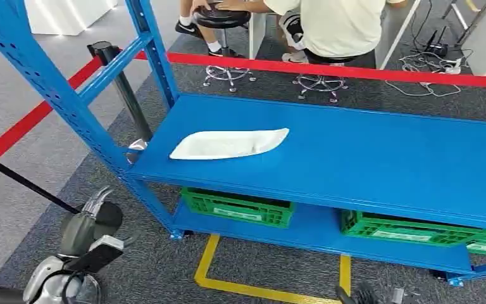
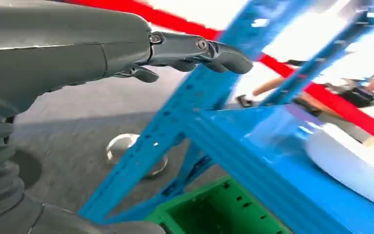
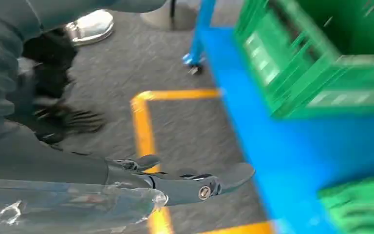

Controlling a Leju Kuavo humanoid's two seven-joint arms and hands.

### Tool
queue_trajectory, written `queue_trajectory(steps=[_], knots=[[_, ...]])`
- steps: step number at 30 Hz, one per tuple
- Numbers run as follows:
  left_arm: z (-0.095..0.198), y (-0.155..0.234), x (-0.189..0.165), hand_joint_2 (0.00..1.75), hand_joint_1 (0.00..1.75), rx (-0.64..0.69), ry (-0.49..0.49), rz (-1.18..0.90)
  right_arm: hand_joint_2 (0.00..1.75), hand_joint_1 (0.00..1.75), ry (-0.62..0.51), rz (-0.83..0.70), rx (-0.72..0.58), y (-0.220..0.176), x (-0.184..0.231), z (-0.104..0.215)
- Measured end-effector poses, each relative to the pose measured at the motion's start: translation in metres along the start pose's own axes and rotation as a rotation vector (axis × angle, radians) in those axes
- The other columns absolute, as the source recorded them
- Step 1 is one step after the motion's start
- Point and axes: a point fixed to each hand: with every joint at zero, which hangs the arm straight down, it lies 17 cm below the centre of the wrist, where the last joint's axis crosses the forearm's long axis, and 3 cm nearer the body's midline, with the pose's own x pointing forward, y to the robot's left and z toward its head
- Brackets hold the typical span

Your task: Take the parts from the cabinet and place them on the table.

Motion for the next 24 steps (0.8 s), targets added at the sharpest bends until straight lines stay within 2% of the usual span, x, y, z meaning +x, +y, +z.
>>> queue_trajectory(steps=[12, 18, 24], knots=[[-0.046, -0.005, 0.018, 1.75, 0.00, -0.074, -0.069, -0.301, 1.75, 0.00, 0.266, 0.156, -0.084, -0.026, -0.061, 0.017], [-0.072, 0.001, 0.021, 1.75, 0.00, -0.064, -0.054, -0.447, 1.75, 0.00, 0.345, 0.219, -0.089, -0.030, -0.077, 0.024], [-0.087, 0.006, 0.029, 1.75, 0.00, -0.040, -0.073, -0.520, 1.75, 0.00, 0.372, 0.247, -0.084, -0.030, -0.083, 0.027]])
